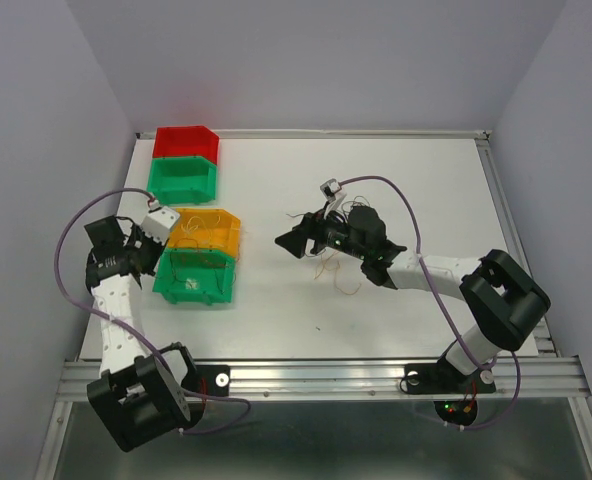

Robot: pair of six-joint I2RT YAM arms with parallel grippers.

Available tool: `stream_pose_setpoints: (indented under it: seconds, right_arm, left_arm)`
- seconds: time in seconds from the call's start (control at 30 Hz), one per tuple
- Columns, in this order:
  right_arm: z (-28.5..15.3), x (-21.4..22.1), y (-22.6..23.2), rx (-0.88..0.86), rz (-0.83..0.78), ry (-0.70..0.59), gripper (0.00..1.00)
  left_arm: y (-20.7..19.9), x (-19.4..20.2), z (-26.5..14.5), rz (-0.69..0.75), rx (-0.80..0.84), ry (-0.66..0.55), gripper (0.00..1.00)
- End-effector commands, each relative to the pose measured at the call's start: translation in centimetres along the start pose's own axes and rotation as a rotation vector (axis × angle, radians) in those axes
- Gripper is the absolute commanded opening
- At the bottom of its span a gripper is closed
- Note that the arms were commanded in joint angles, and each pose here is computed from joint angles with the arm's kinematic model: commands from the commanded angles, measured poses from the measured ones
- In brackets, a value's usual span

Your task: Untangle the cables

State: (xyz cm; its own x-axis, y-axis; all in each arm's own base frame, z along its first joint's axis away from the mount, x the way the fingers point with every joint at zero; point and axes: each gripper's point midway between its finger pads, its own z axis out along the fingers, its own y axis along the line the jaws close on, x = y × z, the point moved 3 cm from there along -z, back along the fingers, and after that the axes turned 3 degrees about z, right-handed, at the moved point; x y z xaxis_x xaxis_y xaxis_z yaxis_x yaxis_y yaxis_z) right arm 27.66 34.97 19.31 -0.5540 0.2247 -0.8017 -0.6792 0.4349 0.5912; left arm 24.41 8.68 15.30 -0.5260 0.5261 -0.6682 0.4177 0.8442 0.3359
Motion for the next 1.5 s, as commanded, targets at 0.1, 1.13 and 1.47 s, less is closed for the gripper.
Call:
stream_pose_setpoints:
  seconds: [0.1, 1.13, 1.47]
  right_arm:
    - [-0.1, -0.2, 0.6, -0.027, -0.033, -0.025, 0.84]
    - [2.5, 3.7, 1.7, -0.101, -0.074, 0.105, 0.84]
    - [7.1, 6.9, -1.8, 0.073, -0.210, 0.215, 0.83]
  left_arm:
    - [-1.4, -2.1, 0.5, 0.109, 0.026, 0.009, 0.00]
    - [-3.7, -2.3, 4.3, 0.081, -0.065, 0.121, 0.22]
    - [-4.4, -2.3, 4.9, 0.055, -0.045, 0.078, 0.22]
